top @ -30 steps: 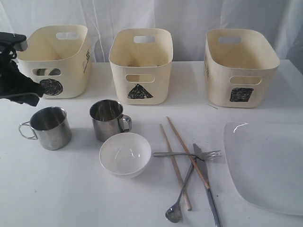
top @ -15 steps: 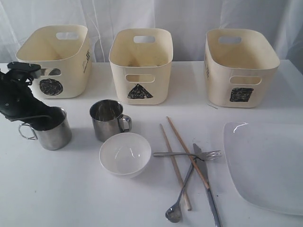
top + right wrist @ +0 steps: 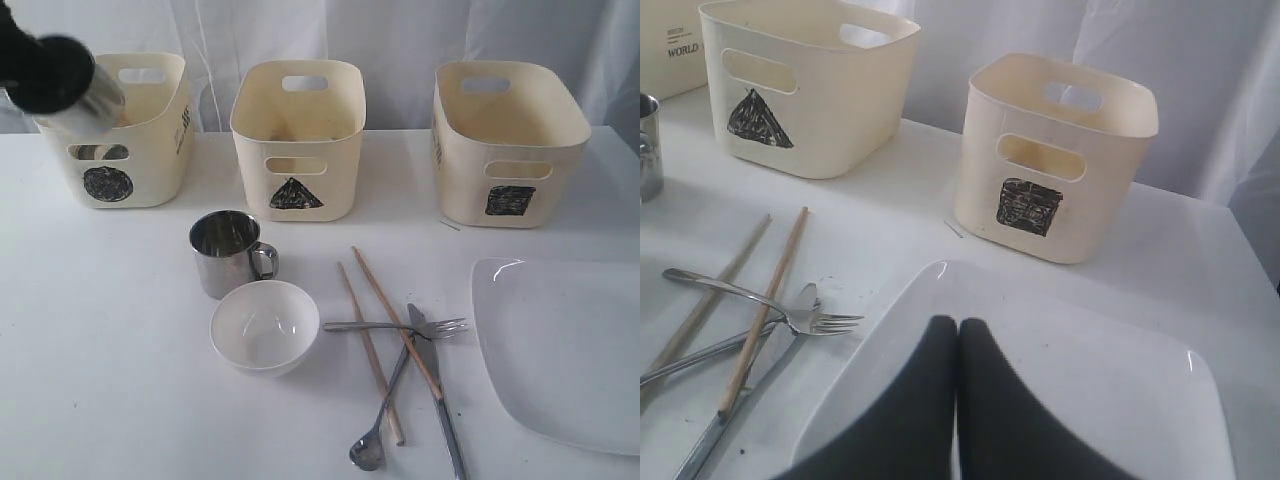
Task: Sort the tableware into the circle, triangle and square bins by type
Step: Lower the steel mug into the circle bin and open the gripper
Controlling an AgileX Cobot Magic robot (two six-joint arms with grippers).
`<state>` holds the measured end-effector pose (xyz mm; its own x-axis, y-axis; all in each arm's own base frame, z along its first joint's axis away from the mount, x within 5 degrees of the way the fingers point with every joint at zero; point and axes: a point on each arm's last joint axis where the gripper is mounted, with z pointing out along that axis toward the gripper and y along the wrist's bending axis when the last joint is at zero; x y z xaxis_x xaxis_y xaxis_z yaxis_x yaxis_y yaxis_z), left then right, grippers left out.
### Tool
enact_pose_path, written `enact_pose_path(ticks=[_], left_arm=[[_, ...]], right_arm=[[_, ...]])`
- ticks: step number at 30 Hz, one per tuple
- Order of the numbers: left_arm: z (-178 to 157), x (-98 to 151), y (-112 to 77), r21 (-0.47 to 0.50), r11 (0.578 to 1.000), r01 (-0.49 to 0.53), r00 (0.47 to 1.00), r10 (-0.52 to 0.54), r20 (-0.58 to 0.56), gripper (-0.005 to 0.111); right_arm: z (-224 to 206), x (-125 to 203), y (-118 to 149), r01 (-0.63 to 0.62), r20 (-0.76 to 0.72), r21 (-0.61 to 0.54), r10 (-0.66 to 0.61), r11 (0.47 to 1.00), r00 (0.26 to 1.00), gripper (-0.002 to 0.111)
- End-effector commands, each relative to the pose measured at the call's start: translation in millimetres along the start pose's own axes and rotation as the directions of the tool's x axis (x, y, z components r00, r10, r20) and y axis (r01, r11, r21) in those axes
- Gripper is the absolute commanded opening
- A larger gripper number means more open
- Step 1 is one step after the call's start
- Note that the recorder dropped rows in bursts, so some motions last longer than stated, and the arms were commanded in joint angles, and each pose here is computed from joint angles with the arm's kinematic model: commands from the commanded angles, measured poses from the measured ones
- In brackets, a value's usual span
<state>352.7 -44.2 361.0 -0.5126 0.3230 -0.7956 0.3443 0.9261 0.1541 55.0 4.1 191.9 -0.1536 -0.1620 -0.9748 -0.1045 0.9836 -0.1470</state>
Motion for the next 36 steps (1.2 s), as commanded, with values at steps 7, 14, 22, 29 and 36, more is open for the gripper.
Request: enact_pose_path(ticks=[7,14,22,29,36], left_arm=[[105.4,-29.4,60.8,-0.131,0.988,0.085,0.990,-0.069,0.123,0.000],[185.1,-12.8,70.3,-0.126,0.985,0.118,0.989,-0.105,0.102,0.000],[186.6,-6.0,64.9,-0.072,0.984,0.164,0.986,-0.163,0.022,0.020],[147.5,-25.1,60.4,-0.030,0.988,0.154,0.988,-0.155,-0.017,0.043],[68.7,-45.0,40.7,0.063,0.994,0.086,0.991,-0.079,-0.105,0.040]], right_arm=[[0.3,2.1,0.5,-0.006,-0.003,-0.004,0.006,1.000,1.000,0.000],[0.3,2.1,0.5,-0.006,-0.003,-0.004,0.006,1.000,1.000,0.000],[0.3,2.1,0.5,-0.006,-0.003,-0.004,0.006,1.000,1.000,0.000],[0.3,2.3,0.5,-0.006,-0.005,-0.004,0.006,1.000,1.000,0.000],[0.3,2.3,0.5,-0.006,-0.005,-0.004,0.006,1.000,1.000,0.000]])
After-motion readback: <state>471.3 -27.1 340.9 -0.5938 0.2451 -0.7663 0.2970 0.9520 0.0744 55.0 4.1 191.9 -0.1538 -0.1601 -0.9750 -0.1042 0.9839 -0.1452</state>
